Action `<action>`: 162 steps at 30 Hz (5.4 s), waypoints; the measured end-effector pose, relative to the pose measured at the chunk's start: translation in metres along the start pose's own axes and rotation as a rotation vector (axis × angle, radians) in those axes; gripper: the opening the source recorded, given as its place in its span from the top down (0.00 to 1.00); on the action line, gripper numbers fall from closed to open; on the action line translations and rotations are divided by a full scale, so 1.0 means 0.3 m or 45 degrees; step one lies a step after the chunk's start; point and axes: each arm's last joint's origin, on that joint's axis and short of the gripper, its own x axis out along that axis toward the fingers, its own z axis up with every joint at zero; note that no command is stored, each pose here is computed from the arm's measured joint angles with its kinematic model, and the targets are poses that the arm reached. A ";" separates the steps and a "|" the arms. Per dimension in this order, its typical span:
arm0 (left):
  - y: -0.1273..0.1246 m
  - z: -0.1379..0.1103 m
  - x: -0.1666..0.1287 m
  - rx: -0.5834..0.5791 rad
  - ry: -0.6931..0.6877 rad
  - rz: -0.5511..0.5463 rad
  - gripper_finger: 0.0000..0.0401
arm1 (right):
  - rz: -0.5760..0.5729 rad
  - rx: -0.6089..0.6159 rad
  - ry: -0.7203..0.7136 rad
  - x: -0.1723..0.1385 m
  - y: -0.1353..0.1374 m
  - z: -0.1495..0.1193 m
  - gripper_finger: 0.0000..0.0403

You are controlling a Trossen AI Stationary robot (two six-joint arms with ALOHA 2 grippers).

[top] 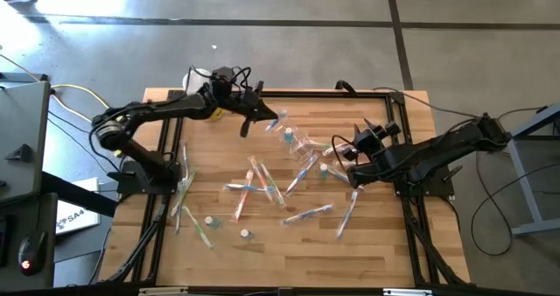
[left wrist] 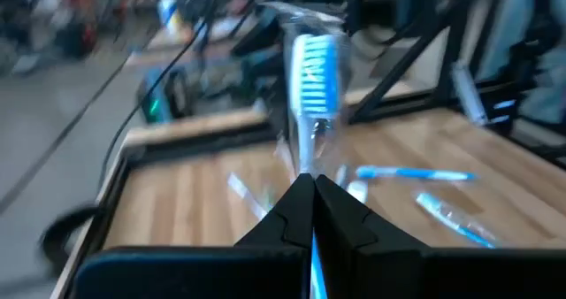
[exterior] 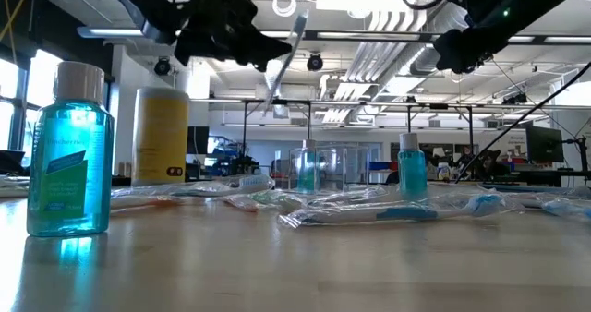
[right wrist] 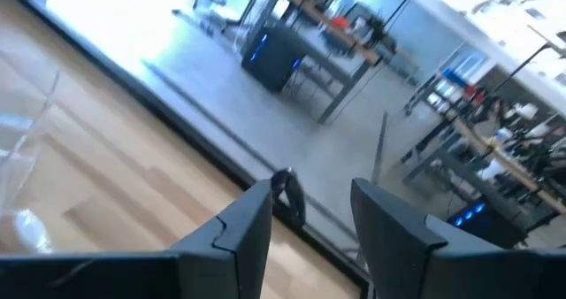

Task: Pick & Place toothbrushing station
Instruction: Put the blue toothbrush into the transparent organizer, then put the purple toothbrush into the transparent organizer

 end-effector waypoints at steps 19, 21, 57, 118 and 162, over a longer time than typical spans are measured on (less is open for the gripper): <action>0.136 -0.181 0.049 0.029 -0.205 0.262 1.00 | -0.023 0.002 -0.025 0.014 0.024 -0.080 0.63; 0.138 -0.198 0.057 0.061 -0.192 0.284 1.00 | -0.023 0.000 -0.025 0.016 0.027 -0.090 0.63; 0.127 -0.388 0.085 -0.263 0.125 0.228 1.00 | -0.019 -0.010 -0.017 0.020 0.032 -0.113 0.63; -0.102 -0.156 0.028 -0.710 0.510 -0.026 0.68 | 1.027 -0.340 0.706 0.207 0.020 -0.092 0.63; -0.373 -0.077 0.177 -0.592 0.586 -0.401 0.68 | 1.045 -0.593 1.130 0.539 0.070 -0.279 0.72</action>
